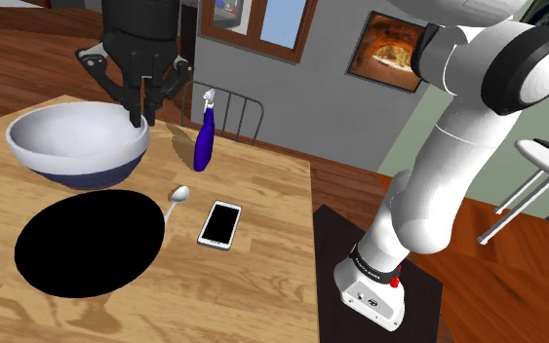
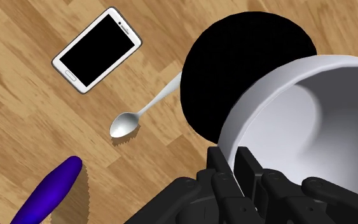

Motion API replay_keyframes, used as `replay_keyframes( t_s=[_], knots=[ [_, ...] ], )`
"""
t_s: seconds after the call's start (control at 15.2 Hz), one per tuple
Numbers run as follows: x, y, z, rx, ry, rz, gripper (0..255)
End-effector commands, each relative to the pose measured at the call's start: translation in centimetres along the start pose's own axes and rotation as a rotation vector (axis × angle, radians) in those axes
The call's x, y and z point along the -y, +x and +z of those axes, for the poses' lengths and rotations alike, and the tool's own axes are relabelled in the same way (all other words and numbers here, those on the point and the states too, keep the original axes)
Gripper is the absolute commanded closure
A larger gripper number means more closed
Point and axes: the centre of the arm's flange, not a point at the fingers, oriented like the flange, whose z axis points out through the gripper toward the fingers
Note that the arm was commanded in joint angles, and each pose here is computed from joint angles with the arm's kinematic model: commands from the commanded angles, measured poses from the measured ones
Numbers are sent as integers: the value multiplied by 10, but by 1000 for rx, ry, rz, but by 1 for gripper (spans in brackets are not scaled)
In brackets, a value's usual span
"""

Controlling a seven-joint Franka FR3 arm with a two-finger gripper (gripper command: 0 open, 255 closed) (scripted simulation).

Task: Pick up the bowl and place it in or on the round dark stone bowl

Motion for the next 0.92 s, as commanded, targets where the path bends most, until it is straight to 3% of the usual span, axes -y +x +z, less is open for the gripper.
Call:
replay_keyframes(
  t_s=[0.0, 0.86],
  knots=[
    [10, -5, 4, 0, 0, 4, 255],
    [9, -12, 72, 0, 0, 4, 255]
  ],
)
